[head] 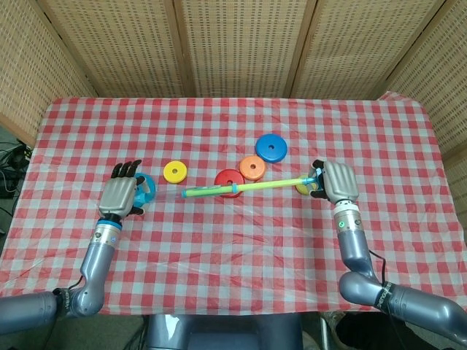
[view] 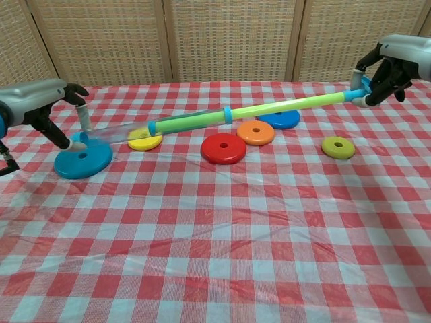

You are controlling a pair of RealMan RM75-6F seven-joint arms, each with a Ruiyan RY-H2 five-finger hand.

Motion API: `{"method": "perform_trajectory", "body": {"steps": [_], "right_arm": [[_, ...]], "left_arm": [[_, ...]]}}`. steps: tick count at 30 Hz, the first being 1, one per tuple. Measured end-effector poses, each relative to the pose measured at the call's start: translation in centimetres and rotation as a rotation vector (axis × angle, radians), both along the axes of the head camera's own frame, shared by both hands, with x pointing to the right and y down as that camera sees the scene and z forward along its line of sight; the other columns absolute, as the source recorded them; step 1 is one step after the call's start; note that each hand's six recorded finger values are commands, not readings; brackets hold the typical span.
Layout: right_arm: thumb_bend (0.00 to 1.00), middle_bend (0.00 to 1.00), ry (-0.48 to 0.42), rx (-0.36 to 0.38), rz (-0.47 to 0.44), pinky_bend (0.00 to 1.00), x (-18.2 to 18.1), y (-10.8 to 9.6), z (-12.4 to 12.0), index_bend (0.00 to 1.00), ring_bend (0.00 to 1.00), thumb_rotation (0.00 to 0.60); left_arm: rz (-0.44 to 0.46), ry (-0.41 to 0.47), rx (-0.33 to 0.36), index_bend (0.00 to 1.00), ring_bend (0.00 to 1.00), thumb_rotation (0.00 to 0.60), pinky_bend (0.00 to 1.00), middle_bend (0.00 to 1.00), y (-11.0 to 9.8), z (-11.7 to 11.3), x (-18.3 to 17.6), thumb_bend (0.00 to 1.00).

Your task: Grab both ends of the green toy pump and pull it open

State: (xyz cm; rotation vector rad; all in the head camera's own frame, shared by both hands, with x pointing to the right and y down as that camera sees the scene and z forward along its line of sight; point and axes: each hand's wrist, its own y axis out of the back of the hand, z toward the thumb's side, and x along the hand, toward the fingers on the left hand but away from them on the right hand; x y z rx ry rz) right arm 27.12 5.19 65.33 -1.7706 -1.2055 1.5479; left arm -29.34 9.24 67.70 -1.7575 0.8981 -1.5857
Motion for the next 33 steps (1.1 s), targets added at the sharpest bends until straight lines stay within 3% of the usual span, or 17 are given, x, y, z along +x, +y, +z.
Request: {"method": "perform_trajectory", "body": {"steps": [11, 27, 30, 33], "right_arm": [[0.57, 1.00, 0.057, -0.009, 0.062, 0.72, 3.2, -0.2, 0.7, 0.73, 0.97, 0.600], [0.57, 1.00, 0.080, -0.003, 0.107, 0.72, 6.1, -0.3, 0.8, 0.73, 0.96, 0.600], [0.51, 0.87, 0.089, -0.014, 0.095, 0.64, 6.2, -0.1, 0.9, 0.59, 0.85, 0.600], [0.38, 0.51, 0.104, -0.048, 0.067, 0.35, 6.3, 0.4, 1.2, 0.36, 0.54, 0.600]], "left_arm": [[0.007, -0.063, 0.003, 0.52, 0.00, 0.600, 0.00, 0.00, 0.0, 0.8, -2.3, 0.27], [0.028, -0.080, -0.013, 0.51, 0.00, 0.600, 0.00, 0.00, 0.2, 1.3, -2.0, 0.27], [0.033, -0.072, -0.017, 0.41, 0.00, 0.600, 0.00, 0.00, 0.2, 1.3, -1.7, 0.25], [0.045, -0.049, -0.029, 0.20, 0.00, 0.600, 0.00, 0.00, 0.2, 1.3, -1.0, 0.16]]}}
